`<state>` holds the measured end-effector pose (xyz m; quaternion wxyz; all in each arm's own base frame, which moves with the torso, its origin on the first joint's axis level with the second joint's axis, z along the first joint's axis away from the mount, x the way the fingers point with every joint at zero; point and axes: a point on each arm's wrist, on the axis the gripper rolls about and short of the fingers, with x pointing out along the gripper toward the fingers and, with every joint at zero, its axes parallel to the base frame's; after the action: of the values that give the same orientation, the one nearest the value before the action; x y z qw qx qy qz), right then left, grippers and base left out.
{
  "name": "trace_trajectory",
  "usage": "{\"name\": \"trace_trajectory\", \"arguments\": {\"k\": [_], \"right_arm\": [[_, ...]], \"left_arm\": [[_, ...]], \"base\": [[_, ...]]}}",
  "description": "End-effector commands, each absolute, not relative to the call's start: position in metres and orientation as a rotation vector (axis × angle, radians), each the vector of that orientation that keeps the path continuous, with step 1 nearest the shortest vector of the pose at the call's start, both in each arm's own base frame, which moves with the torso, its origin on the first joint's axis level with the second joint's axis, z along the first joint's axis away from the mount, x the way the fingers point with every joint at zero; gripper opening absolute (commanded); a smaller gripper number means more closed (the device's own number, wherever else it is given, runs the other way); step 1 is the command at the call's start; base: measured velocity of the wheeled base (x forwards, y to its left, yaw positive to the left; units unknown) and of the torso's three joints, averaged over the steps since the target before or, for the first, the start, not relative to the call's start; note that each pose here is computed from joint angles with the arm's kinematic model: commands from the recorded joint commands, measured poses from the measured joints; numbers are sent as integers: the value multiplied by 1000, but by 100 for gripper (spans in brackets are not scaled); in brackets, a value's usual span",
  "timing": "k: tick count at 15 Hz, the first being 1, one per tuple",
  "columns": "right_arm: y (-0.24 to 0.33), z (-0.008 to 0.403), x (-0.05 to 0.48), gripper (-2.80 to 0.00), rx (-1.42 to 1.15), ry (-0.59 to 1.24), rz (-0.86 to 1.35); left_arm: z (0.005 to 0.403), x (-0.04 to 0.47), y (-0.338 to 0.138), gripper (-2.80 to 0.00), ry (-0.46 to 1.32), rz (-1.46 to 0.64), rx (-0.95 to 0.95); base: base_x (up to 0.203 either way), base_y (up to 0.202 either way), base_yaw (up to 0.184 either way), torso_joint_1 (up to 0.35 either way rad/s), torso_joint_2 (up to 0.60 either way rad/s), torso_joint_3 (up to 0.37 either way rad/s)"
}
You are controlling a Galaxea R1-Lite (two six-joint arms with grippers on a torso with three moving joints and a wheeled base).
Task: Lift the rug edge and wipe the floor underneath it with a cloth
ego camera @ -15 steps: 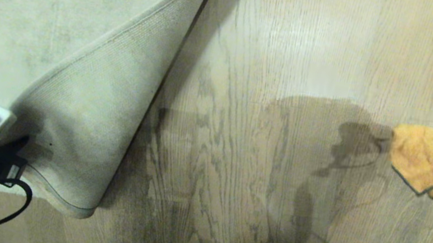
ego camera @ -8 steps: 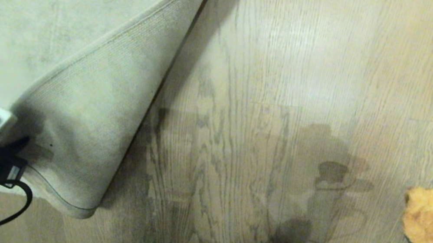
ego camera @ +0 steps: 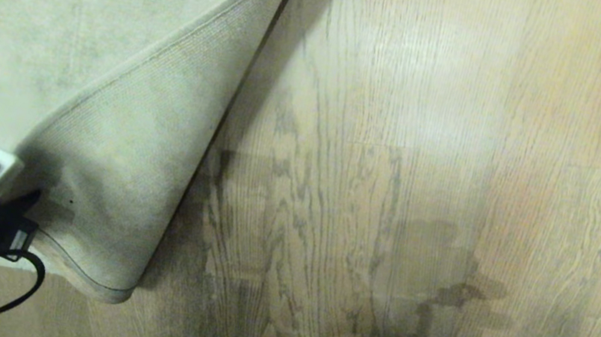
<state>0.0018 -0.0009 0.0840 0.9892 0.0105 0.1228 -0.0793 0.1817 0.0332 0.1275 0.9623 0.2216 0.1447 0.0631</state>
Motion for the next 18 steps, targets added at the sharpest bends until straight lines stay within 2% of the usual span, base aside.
{"name": "trace_trajectory", "arguments": {"k": [1, 15, 18], "right_arm": [[-1, 80, 0, -280, 4, 272, -152], [0, 80, 0, -280, -10, 274, -124], [0, 80, -1, -280, -17, 261, -44]], "left_arm": [[128, 182, 33, -280, 288, 130, 451], [128, 179, 33, -280, 287, 131, 447], [128, 179, 33, -280, 286, 131, 445]], "base": [[0, 0, 0, 0, 0, 0], [0, 0, 0, 0, 0, 0], [0, 0, 0, 0, 0, 0]]}}
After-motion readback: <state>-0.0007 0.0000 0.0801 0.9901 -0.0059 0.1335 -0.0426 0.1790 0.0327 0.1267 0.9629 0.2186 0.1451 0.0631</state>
